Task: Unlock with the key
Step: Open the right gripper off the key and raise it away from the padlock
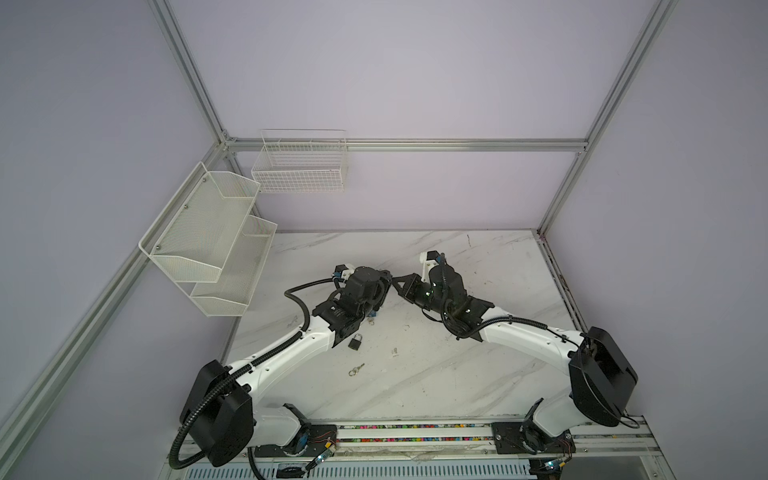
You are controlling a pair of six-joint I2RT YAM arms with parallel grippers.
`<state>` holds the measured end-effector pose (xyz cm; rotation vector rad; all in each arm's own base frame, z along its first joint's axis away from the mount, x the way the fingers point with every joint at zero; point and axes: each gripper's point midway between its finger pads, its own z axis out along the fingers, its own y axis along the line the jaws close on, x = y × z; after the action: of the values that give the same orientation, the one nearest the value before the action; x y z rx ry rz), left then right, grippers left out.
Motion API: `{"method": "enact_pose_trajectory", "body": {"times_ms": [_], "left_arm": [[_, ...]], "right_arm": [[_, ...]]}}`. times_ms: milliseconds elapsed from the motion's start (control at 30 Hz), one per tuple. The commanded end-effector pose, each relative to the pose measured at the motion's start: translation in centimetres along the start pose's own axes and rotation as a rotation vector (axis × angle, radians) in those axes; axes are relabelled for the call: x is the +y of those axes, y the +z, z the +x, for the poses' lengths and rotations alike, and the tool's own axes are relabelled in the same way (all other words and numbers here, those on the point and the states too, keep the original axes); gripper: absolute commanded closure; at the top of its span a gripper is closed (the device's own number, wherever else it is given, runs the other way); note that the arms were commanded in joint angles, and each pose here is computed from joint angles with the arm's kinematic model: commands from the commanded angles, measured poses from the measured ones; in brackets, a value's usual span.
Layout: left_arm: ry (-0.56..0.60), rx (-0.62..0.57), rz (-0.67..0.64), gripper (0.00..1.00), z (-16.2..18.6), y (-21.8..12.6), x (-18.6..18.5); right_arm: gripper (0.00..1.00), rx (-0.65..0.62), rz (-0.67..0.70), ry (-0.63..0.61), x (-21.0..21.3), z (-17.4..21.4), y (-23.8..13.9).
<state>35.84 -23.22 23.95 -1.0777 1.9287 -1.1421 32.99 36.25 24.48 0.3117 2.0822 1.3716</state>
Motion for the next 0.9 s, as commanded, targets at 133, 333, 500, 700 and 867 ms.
{"method": "enact_pose_trajectory", "body": {"times_ms": [133,333,500,700,867], "left_arm": [[0.004,0.211,0.08,1.0,3.7,-1.4,-2.0],[0.062,0.164,0.12,1.0,1.5,-1.7,-4.0],[0.149,0.129,0.138,1.0,0.1,-2.1,-4.4],[0.428,0.128,0.148,1.0,-0.8,-3.3,-3.6],[0.866,0.128,0.273,1.0,0.5,-4.1,-2.6]], "right_arm": [[1.0,-0.053,-0.149,0.123,5.1,-1.8,-2.0],[0.91,-0.094,0.001,0.007,1.6,-1.9,-2.6],[0.68,-0.126,0.128,-0.107,-0.1,-2.6,-4.4],[0.43,-0.171,0.166,-0.236,1.4,-4.5,-8.7],[0.35,-0.045,0.18,-0.348,1.7,-5.7,-9.7]]}}
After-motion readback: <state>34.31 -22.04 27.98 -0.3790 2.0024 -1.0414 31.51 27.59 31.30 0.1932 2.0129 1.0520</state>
